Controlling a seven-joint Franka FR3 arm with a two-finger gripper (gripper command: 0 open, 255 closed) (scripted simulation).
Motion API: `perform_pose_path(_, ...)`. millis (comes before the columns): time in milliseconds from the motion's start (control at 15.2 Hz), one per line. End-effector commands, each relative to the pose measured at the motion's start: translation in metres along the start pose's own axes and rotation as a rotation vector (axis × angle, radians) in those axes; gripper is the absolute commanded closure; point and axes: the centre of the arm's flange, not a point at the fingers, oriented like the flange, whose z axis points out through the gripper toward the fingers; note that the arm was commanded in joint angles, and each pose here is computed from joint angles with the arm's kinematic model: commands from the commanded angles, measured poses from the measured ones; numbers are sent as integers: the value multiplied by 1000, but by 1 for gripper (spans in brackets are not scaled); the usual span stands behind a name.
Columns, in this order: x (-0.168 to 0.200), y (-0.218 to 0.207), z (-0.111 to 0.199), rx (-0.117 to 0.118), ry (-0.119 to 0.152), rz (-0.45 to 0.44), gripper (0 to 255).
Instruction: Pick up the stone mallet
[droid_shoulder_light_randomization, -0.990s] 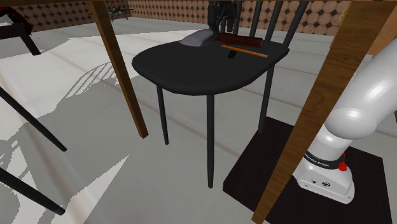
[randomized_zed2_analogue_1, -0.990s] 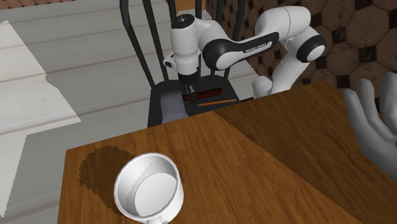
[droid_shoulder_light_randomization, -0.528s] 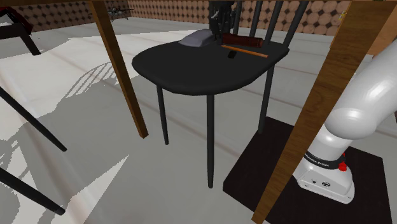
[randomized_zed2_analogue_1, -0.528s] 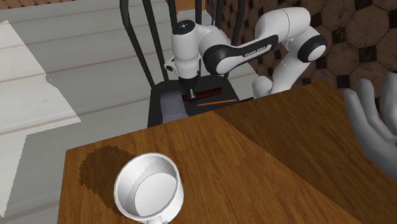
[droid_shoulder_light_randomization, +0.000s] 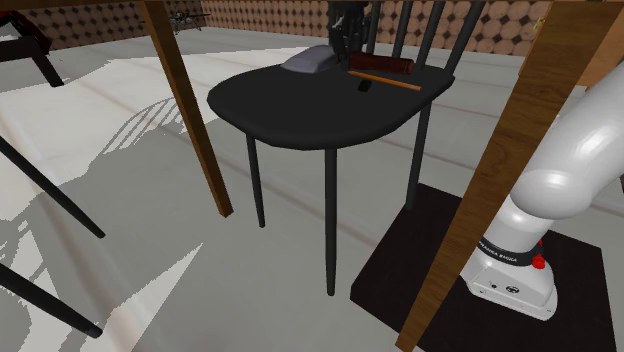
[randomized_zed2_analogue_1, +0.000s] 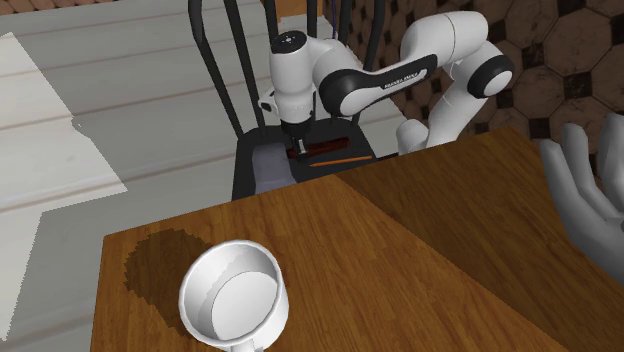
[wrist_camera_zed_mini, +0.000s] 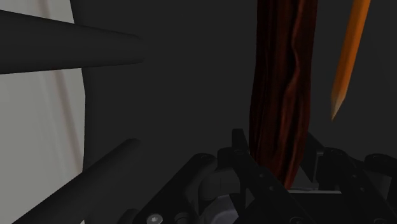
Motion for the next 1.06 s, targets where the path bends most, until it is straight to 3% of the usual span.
perform_pose_path(0, 0, 1, -8, 0, 0, 0, 255)
perform_pose_path(990, -2, 4, -78, 0, 0, 0, 255)
